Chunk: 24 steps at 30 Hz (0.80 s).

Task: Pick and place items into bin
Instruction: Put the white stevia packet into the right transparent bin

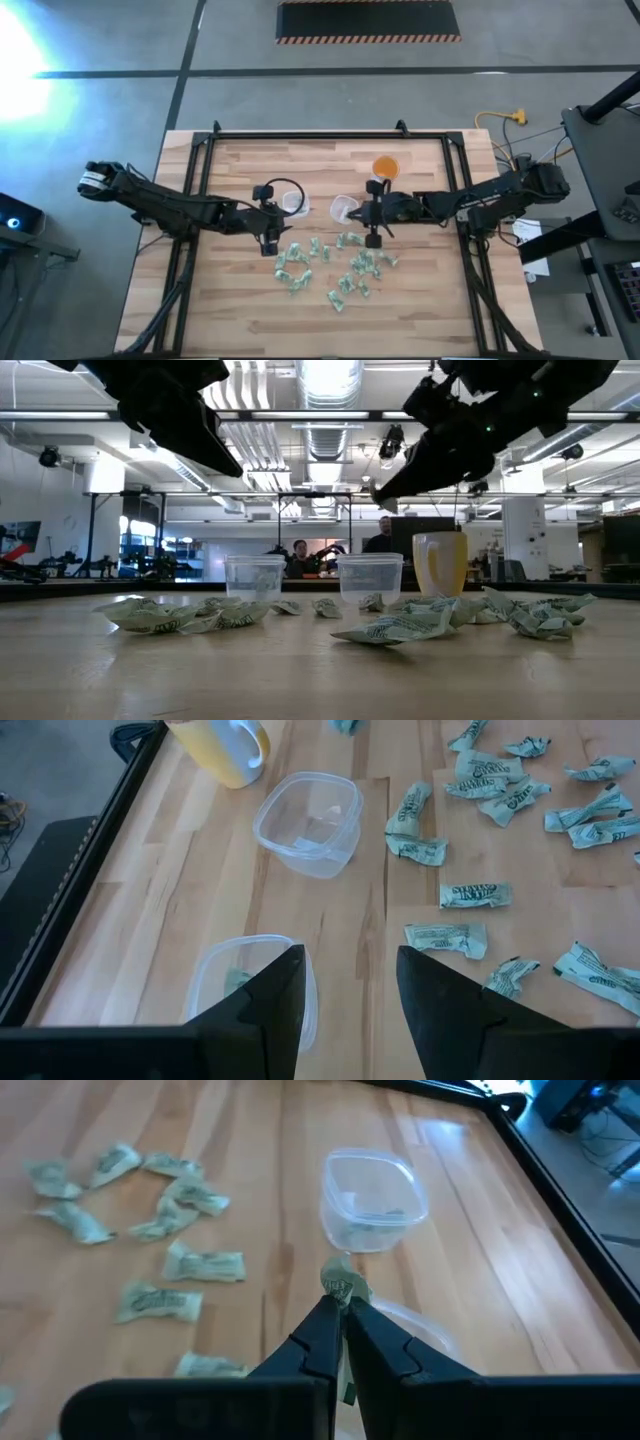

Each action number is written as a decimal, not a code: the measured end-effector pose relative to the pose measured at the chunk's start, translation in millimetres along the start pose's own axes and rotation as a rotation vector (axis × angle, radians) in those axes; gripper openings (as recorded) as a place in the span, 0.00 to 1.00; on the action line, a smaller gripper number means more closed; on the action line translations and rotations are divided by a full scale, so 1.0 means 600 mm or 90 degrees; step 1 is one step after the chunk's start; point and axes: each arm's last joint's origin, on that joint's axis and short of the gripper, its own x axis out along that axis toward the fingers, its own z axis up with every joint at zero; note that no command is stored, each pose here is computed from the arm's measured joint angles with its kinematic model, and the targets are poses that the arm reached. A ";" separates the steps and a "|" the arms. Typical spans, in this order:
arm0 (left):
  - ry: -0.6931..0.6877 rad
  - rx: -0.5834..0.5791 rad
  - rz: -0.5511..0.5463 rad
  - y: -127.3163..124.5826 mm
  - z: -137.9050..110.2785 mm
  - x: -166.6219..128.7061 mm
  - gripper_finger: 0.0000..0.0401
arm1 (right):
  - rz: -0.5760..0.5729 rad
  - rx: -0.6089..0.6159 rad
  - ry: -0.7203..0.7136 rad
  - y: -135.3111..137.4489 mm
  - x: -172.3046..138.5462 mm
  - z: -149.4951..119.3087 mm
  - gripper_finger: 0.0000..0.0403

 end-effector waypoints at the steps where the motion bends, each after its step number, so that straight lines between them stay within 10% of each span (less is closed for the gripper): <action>1: 0.000 0.000 0.000 0.000 0.000 0.000 0.36 | -0.004 0.002 0.008 -0.003 0.005 -0.002 0.03; 24: 0.000 0.000 0.000 0.000 0.000 0.000 0.36 | -0.121 -0.012 0.140 -0.014 0.071 -0.005 0.03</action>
